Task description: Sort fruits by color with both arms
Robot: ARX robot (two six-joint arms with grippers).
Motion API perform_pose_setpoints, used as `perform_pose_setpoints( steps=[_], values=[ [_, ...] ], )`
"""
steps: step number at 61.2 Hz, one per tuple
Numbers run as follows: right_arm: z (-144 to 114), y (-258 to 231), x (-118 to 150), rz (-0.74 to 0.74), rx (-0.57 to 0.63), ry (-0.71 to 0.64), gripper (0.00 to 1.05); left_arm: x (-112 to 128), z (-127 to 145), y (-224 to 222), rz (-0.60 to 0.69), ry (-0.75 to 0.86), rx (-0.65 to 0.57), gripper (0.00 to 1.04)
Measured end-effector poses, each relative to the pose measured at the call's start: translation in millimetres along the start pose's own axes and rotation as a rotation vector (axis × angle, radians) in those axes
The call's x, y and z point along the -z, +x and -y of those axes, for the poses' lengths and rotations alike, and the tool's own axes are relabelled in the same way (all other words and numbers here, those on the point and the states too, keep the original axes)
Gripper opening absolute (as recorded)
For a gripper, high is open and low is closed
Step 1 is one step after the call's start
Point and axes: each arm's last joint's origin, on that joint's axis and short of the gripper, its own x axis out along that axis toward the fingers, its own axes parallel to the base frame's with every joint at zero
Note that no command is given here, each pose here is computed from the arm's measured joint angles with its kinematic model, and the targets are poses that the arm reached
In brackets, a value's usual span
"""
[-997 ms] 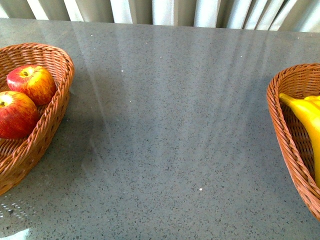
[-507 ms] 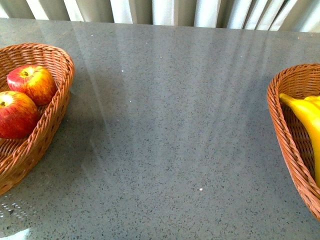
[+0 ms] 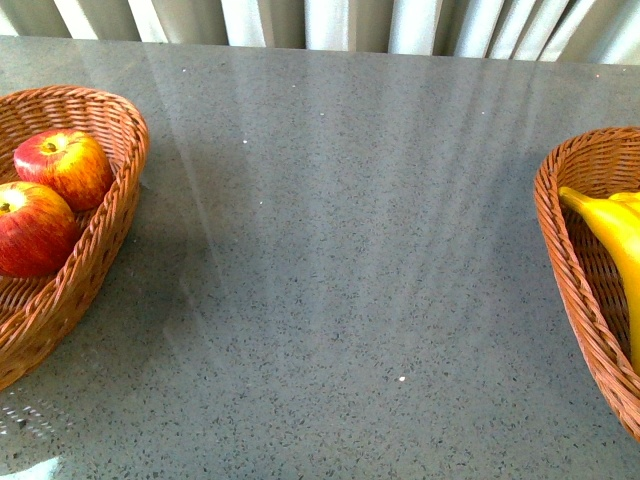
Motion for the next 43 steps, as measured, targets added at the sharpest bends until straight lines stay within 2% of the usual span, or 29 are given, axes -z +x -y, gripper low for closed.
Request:
perform_pose_setpoints(
  steps=[2, 7, 14, 24, 27, 29, 43],
  values=[
    [0.0, 0.0, 0.0, 0.0, 0.0, 0.0, 0.05, -0.1, 0.0, 0.0, 0.001, 0.0, 0.0, 0.96],
    [0.0, -0.1, -0.1, 0.001, 0.0, 0.0, 0.26, 0.0, 0.0, 0.0, 0.0, 0.0, 0.0, 0.96],
    [0.0, -0.1, -0.1, 0.001, 0.0, -0.001, 0.44, 0.0, 0.0, 0.0, 0.0, 0.0, 0.0, 0.96],
    [0.0, -0.1, -0.1, 0.001, 0.0, 0.0, 0.87, 0.0, 0.0, 0.0, 0.0, 0.0, 0.0, 0.96],
    [0.0, -0.1, -0.1, 0.001, 0.0, 0.0, 0.94, 0.0, 0.0, 0.0, 0.0, 0.0, 0.0, 0.96],
    [0.0, -0.1, -0.1, 0.001, 0.0, 0.0, 0.97, 0.0, 0.0, 0.0, 0.0, 0.0, 0.0, 0.96],
    [0.0, -0.1, -0.1, 0.001, 0.0, 0.0, 0.96, 0.0, 0.0, 0.0, 0.0, 0.0, 0.0, 0.96]
  ],
)
